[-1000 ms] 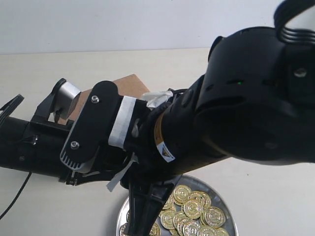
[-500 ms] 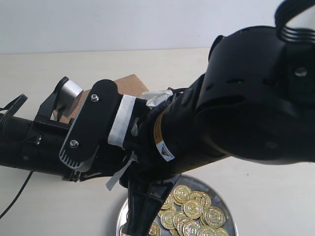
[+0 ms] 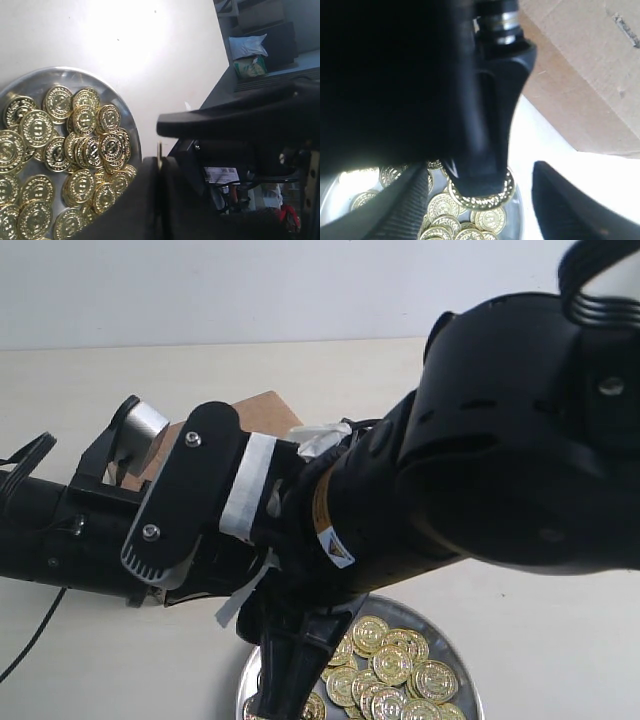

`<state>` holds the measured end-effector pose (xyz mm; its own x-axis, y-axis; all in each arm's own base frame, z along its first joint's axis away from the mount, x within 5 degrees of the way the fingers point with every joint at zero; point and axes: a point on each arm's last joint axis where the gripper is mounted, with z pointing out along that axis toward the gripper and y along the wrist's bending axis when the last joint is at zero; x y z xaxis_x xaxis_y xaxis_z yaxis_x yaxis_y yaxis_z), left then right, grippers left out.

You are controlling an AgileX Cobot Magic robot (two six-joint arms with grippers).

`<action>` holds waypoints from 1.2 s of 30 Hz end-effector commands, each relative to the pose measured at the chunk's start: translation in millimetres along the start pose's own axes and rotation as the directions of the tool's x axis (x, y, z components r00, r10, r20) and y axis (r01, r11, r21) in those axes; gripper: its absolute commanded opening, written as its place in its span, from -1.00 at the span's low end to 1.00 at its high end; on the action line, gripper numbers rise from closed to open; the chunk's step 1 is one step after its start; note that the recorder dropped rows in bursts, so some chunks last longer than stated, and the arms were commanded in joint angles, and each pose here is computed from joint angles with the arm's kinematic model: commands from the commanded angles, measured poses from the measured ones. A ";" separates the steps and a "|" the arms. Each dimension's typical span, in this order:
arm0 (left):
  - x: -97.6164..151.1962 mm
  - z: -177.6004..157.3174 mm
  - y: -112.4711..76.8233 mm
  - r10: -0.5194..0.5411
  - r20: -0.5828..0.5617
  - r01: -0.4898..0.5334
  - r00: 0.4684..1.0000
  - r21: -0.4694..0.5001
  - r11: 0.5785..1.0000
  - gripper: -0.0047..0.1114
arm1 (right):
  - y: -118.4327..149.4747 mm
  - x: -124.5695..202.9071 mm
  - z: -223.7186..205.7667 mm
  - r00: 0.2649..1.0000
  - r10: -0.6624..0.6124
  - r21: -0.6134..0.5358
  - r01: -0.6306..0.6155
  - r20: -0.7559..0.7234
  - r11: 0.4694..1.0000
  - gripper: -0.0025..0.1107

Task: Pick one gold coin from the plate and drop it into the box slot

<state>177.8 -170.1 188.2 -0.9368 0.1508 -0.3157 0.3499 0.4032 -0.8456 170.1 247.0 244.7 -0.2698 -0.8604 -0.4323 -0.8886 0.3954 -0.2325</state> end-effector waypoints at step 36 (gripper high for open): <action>-100.6 -42.2 -21.5 0.737 -0.230 -0.721 0.635 -0.518 0.460 -0.92 | 20.5 66.9 -12.3 0.979 0.077 -0.095 -0.096 -0.186 0.991 -0.96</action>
<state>255.4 -155.9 263.0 -0.3661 0.5708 -0.7350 0.8365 0.5479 0.0088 128.8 193.0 221.8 -0.4157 -0.8757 -0.2459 -0.8876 0.4496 -0.1006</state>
